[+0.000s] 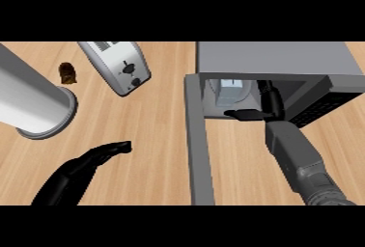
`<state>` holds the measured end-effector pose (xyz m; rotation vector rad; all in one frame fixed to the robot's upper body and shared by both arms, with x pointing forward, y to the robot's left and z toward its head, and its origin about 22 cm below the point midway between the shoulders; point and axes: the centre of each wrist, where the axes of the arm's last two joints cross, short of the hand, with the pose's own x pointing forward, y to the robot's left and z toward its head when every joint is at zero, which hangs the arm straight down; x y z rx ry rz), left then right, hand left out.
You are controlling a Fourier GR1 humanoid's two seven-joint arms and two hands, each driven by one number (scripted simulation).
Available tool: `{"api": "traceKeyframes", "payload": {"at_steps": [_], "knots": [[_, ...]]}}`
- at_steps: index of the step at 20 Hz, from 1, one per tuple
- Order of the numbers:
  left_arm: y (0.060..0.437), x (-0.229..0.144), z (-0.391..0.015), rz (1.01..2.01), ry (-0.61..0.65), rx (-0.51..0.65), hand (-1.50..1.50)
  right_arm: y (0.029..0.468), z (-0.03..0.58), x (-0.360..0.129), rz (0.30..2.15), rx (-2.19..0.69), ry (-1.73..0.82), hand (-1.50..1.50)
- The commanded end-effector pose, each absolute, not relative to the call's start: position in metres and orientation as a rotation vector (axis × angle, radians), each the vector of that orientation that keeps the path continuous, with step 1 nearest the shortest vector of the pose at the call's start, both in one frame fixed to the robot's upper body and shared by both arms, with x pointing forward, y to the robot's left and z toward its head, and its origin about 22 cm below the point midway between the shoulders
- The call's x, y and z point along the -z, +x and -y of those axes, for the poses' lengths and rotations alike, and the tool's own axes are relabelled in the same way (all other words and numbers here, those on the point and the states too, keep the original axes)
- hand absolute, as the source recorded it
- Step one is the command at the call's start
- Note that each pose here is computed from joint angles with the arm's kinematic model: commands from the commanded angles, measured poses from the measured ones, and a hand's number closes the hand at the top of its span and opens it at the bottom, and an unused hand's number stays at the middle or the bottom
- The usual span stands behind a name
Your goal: Pick up the milk, place it into the microwave and close the microwave
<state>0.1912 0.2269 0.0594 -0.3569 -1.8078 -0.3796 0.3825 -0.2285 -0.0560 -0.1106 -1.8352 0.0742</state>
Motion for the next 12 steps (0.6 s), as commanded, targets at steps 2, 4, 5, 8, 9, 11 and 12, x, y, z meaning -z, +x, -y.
{"api": "traceKeyframes", "payload": {"at_steps": [2,4,5,8,9,11,12], "knots": [[0.212,-0.046,-0.214,1.784,-0.351,0.513,1.5,0.359,0.212,0.084,1.851,-0.072,-0.061,-1.5],[0.207,-0.042,-0.207,1.749,-0.373,0.512,1.5,0.353,0.23,0.085,1.869,-0.078,-0.052,-1.5],[0.218,-0.054,-0.195,1.73,-0.396,0.523,1.5,0.358,0.23,0.079,1.866,-0.095,-0.035,-1.5],[0.215,-0.035,-0.193,1.704,-0.401,0.502,1.5,0.331,0.237,0.099,1.848,-0.092,-0.007,-1.5],[0.207,-0.045,-0.173,1.738,-0.357,0.545,1.5,0.348,0.244,0.077,1.863,-0.113,-0.012,-1.5],[0.232,-0.03,-0.181,1.711,-0.306,0.605,1.5,0.319,0.25,0.1,1.856,-0.107,-0.021,-1.5],[0.235,-0.035,-0.174,1.683,-0.341,0.644,1.5,0.309,0.26,0.105,1.877,-0.119,-0.024,-1.5]]}}
